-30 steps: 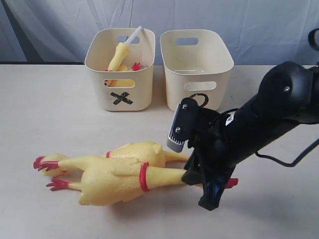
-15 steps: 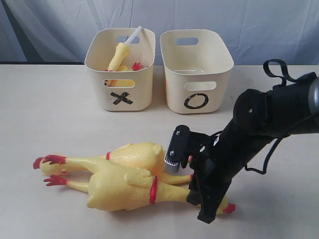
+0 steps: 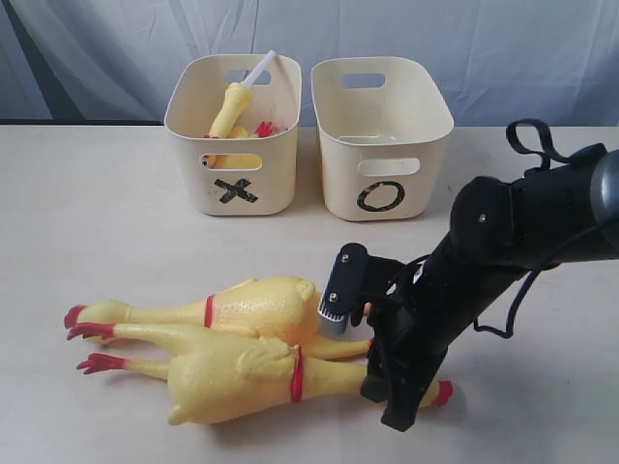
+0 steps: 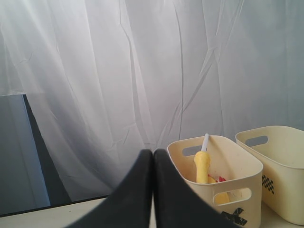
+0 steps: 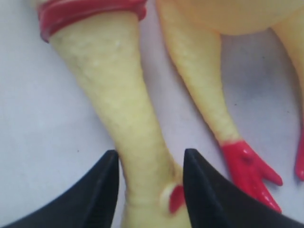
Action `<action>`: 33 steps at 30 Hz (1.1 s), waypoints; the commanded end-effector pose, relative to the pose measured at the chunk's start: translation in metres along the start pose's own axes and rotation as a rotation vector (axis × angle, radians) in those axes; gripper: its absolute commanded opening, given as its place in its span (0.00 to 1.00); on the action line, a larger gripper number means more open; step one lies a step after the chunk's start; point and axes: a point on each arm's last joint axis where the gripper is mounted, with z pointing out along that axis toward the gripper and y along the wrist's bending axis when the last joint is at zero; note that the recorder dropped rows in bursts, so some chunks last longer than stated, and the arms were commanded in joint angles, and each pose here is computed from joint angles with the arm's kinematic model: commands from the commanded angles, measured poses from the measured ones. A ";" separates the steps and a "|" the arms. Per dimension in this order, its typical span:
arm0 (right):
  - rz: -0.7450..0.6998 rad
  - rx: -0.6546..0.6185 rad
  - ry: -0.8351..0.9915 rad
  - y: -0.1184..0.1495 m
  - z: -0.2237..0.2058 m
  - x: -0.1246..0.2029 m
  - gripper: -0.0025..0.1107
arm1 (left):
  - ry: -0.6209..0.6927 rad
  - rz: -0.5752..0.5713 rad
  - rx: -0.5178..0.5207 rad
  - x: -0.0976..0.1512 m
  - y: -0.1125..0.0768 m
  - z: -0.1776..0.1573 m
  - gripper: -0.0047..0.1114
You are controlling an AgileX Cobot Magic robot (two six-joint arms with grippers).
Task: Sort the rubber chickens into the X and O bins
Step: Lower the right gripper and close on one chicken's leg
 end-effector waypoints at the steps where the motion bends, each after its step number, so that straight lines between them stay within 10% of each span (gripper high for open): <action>1: -0.006 -0.010 0.018 -0.001 0.005 0.002 0.39 | 0.001 -0.006 0.000 0.002 0.000 -0.001 0.04; 14: 0.000 -0.028 0.035 -0.001 0.010 0.004 0.38 | 0.001 -0.006 0.000 0.002 0.000 -0.001 0.04; 20: 0.000 -0.051 0.045 0.001 0.010 0.005 0.02 | 0.001 -0.006 0.000 0.002 0.000 -0.001 0.04; 33: 0.019 -0.172 0.050 0.015 -0.003 0.004 0.01 | 0.001 -0.006 0.000 0.002 0.000 -0.001 0.04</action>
